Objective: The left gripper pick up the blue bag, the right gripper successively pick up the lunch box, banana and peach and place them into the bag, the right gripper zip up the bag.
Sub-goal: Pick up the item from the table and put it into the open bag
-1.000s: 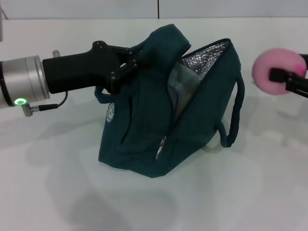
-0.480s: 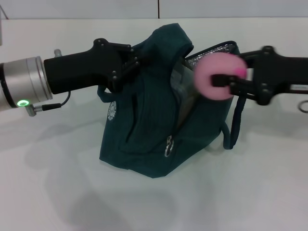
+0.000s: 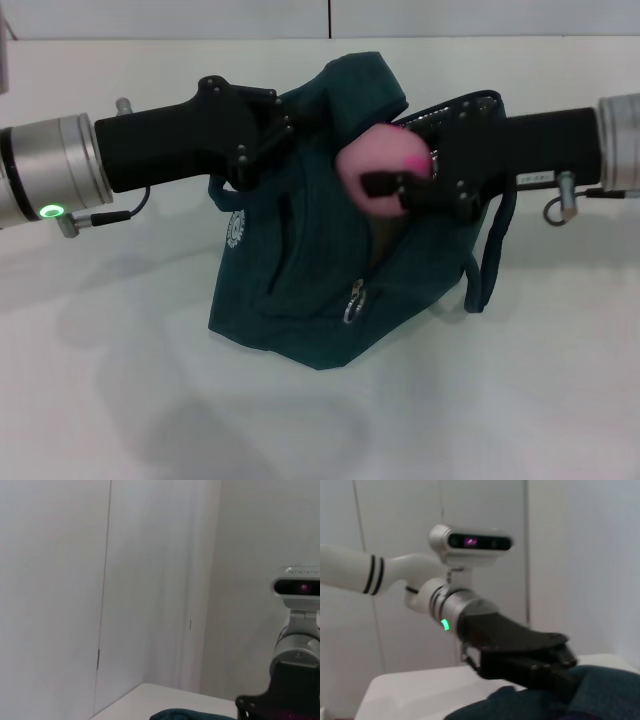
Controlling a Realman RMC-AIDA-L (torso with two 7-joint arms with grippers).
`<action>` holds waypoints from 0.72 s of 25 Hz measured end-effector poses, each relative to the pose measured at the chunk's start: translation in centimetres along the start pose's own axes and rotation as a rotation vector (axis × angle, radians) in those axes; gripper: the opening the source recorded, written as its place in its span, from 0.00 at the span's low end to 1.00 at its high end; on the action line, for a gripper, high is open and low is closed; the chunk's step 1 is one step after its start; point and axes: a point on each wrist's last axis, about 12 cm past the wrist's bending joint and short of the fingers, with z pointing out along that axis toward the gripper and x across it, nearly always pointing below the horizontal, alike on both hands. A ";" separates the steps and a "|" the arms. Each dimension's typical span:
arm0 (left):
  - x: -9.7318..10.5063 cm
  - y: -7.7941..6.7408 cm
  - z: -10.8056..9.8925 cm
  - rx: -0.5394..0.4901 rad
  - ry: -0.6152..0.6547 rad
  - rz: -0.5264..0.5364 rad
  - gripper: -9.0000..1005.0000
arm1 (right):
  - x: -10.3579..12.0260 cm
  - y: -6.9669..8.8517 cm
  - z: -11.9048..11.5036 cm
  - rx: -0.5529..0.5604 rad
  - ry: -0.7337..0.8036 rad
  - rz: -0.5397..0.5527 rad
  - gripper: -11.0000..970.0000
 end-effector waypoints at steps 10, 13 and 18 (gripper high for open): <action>0.1 0.0 0.0 -0.002 -0.002 -0.004 0.05 | 0.4 0.0 0.7 -0.040 0.169 0.087 0.27; 0.3 0.0 0.0 -0.002 -0.003 -0.012 0.05 | 0.5 0.1 0.6 -0.043 0.179 0.092 0.28; 0.3 0.0 0.1 0.000 -0.004 -0.016 0.05 | 0.6 0.3 0.8 -0.053 0.191 0.109 0.31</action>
